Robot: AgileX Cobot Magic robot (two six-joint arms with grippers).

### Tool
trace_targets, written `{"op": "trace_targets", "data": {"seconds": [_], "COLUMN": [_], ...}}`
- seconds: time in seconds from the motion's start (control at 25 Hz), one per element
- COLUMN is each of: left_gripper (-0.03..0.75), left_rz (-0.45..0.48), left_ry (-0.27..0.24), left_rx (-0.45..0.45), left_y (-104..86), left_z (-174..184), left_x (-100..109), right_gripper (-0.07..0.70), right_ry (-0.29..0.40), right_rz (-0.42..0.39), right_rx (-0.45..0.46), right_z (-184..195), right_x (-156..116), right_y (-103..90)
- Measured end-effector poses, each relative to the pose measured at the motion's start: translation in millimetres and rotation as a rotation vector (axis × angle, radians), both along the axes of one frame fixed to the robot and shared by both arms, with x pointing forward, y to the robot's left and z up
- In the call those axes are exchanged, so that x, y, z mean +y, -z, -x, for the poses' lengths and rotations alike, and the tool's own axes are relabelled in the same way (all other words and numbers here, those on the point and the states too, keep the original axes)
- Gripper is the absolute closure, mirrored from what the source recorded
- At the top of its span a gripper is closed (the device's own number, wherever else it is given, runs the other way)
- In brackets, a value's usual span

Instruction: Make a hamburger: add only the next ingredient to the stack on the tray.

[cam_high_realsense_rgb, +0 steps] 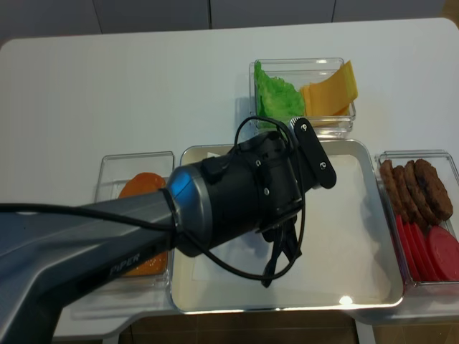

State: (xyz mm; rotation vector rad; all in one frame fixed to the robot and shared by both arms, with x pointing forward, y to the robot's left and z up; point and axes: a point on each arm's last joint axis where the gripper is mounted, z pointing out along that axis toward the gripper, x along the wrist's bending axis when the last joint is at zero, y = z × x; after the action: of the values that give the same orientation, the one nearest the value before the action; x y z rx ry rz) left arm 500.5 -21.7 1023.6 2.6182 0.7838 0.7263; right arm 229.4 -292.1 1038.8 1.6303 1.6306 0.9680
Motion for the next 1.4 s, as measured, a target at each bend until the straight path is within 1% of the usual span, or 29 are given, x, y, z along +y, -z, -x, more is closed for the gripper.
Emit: {"op": "trace_targets", "data": {"seconds": [0.16, 0.6, 0.8, 0.88, 1.0, 1.08, 1.24, 1.32, 1.4], "left_gripper": [0.396, 0.276, 0.263, 0.263, 0.263, 0.263, 0.263, 0.263, 0.263], "left_rz": [0.009, 0.028, 0.031, 0.046, 0.085, 0.122, 0.194, 0.235, 0.272], "left_ry": [-0.005, -0.016, -0.022, -0.026, -0.033, -0.052, -0.115, -0.140, -0.172], "left_rx": [0.014, 0.041, 0.046, 0.043, 0.034, 0.041, 0.085, 0.139, 0.209], "left_y": [0.6, 1.6, 0.2, -6.2, -21.8, -33.5, -52.6, -61.1, -68.5], "left_z": [1, 3, 3, 3, 5, 5, -2, -6, -12], "left_x": [0, -1, -2, -2, 0, 4, 24, 37, 55], "right_gripper": [0.122, 0.122, 0.122, 0.122, 0.122, 0.122, 0.122, 0.122, 0.122], "right_ry": [0.000, 0.000, 0.000, 0.000, 0.000, 0.000, 0.000, 0.000, 0.000], "right_rz": [0.000, 0.000, 0.000, 0.000, 0.000, 0.000, 0.000, 0.000, 0.000], "right_rx": [0.000, 0.000, 0.000, 0.000, 0.000, 0.000, 0.000, 0.000, 0.000], "right_z": [0, 0, 0, 0, 0, 0, 0, 0, 0], "right_x": [0, 0, 0, 0, 0, 0, 0, 0, 0], "right_y": [0.0, 0.0, 0.0, 0.0, 0.0, 0.0, 0.0, 0.0, 0.0]}}
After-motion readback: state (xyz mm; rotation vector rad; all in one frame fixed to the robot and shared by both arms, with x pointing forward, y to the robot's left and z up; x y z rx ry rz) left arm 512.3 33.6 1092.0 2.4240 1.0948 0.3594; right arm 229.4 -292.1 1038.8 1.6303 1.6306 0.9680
